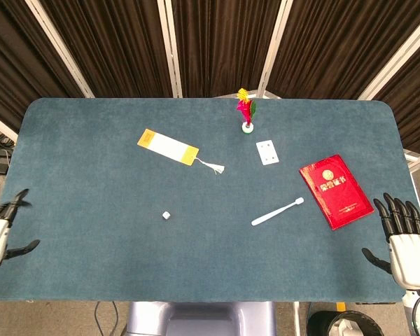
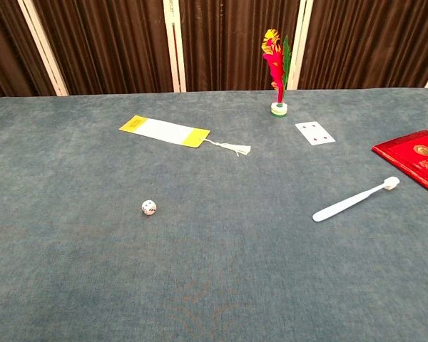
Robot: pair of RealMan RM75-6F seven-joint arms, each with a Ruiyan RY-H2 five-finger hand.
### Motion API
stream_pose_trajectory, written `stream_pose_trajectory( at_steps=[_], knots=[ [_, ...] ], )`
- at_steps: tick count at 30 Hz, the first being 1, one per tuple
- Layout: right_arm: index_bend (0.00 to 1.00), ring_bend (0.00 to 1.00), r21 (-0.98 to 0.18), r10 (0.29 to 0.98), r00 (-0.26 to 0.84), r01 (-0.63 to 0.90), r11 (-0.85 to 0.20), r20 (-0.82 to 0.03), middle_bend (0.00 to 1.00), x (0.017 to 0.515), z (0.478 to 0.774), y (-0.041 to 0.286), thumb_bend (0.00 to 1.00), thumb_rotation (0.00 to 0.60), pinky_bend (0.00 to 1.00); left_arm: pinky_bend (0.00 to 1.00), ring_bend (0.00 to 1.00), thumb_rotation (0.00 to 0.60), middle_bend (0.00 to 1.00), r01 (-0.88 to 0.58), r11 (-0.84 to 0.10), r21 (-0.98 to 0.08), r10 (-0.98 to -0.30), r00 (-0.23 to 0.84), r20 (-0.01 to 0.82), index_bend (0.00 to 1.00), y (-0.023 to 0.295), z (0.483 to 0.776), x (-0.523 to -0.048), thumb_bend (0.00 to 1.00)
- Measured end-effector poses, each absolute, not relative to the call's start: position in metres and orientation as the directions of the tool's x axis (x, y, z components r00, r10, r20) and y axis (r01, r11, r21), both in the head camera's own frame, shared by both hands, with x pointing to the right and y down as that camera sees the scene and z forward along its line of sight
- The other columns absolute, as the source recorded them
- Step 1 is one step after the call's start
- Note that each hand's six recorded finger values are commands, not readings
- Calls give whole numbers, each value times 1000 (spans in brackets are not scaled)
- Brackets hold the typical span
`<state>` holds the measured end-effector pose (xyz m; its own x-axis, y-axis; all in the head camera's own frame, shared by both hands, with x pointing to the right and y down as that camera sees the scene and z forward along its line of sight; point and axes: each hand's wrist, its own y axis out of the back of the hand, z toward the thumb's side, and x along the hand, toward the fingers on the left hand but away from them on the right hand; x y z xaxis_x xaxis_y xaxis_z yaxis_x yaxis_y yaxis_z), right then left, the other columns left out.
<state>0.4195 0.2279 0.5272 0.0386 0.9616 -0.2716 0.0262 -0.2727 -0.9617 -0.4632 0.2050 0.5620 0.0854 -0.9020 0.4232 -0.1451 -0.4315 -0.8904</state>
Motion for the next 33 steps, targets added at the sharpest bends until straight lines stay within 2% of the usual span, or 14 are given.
stream_pose_trajectory(
  at_steps=[1, 3, 6, 13, 22, 26, 33],
  knots=[
    [0, 0, -960, 960, 33, 30, -280, -279, 0, 421, 528, 228, 0, 600, 0, 1000, 929, 600, 918, -140, -448, -883, -894, 104, 437, 0, 202, 567, -457, 509],
    [0, 0, -957, 958, 25, 29, -288, -287, 0, 422, 528, 227, 0, 600, 0, 1000, 957, 600, 947, -124, -474, -872, -878, 138, 458, 0, 196, 575, -444, 584],
    [0, 0, -954, 954, 10, 18, -299, -299, 0, 426, 531, 226, 0, 600, 0, 1000, 966, 600, 959, -99, -532, -841, -838, 202, 507, 0, 185, 591, -419, 619],
    [0, 0, -948, 948, -21, -1, -319, -319, 0, 432, 536, 219, 0, 600, 0, 1000, 968, 600, 960, 18, -689, -724, -669, 366, 646, 0, 163, 632, -340, 625],
    [0, 0, -940, 938, -65, -8, -341, -340, 0, 443, 544, 216, 0, 600, 0, 1000, 968, 600, 960, 122, -772, -624, -496, 497, 711, 0, 165, 657, -249, 625],
    [0, 0, -940, 937, -85, 1, -341, -340, 0, 449, 545, 214, 0, 600, 0, 1000, 968, 600, 960, 132, -796, -591, -454, 517, 726, 0, 174, 664, -233, 627],
    [0, 0, -938, 934, -90, 2, -346, -344, 0, 451, 547, 213, 0, 600, 0, 1000, 969, 600, 960, 152, -811, -565, -436, 488, 756, 0, 180, 675, -233, 625]
  ],
)
